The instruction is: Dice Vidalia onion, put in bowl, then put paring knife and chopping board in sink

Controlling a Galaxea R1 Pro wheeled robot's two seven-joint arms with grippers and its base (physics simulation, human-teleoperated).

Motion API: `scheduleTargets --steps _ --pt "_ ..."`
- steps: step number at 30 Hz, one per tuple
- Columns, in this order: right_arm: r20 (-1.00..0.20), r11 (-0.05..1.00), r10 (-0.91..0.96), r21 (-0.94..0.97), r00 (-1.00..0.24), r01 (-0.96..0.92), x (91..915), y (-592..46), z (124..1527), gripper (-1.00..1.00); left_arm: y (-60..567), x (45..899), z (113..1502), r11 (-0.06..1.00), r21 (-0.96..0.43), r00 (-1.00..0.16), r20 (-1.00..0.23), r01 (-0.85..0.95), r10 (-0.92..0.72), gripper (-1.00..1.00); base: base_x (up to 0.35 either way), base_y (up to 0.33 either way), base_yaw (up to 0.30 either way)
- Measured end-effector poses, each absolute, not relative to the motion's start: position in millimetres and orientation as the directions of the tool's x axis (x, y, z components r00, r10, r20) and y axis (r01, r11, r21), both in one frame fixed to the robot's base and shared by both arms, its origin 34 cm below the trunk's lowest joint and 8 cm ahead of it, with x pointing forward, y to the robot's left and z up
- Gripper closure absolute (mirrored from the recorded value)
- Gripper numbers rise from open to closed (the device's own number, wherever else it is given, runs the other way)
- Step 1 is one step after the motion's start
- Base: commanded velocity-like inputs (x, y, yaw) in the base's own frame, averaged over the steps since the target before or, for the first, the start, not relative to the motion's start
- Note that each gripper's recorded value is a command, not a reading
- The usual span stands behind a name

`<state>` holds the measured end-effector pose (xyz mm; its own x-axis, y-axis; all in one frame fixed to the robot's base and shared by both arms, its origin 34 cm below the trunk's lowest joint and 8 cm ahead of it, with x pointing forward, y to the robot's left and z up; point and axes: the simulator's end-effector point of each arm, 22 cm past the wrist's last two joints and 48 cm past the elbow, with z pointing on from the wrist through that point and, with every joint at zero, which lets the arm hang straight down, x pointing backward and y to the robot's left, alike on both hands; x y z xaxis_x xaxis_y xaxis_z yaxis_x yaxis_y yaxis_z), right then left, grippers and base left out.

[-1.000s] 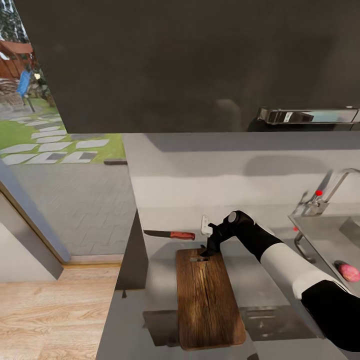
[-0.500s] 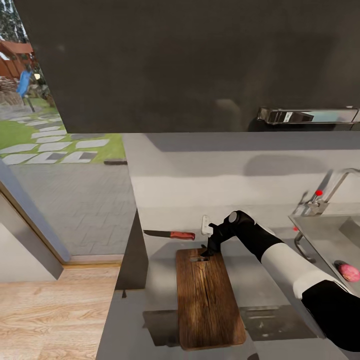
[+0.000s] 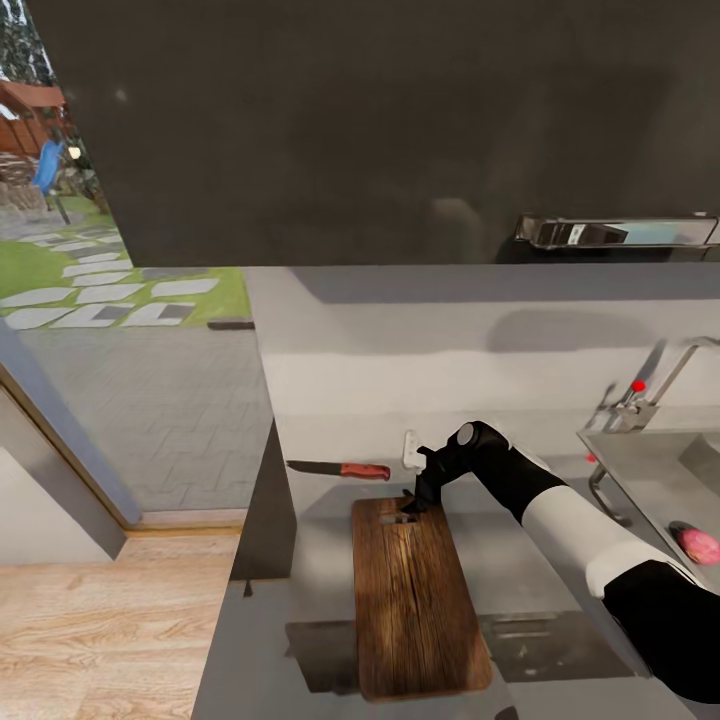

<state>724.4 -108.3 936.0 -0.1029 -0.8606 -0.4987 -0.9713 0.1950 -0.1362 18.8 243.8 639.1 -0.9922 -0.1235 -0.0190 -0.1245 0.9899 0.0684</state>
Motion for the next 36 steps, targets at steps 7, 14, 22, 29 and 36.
scheduleTargets --steps 7,14,22,29,36 --pt "-0.499 0.195 -0.861 -0.136 -0.103 -0.971 724.3 -108.1 936.0 -1.0 243.8 18.8 639.1 0.99 0.068 -0.992 -0.019 -0.125 -0.124 -1.0 0.083 0.0 0.0" --pt "-0.499 0.194 -0.86 -0.136 -0.102 -0.972 724.2 -107.2 936.0 -1.0 243.5 18.9 639.1 0.99 0.067 -0.992 -0.019 -0.125 -0.124 -1.0 0.013 0.0 0.0" --pt "-0.501 0.192 -0.86 -0.135 -0.1 -0.972 723.7 -105.0 936.2 -1.0 243.4 18.9 639.1 0.99 0.067 -0.992 -0.019 -0.124 -0.123 -1.0 0.001 0.0 0.0" --pt "-0.501 0.192 -0.86 -0.134 -0.101 -0.972 723.5 -104.9 935.9 -1.0 243.2 18.9 639.0 0.99 0.065 -0.992 -0.019 -0.125 -0.124 -1.0 0.0 0.0 0.0" --pt "-0.502 0.192 -0.859 -0.133 -0.101 -0.972 723.2 -103.8 935.9 -1.0 243.2 19.0 639.0 0.99 0.065 -0.992 -0.019 -0.125 -0.124 -1.0 0.0 0.0 0.0"
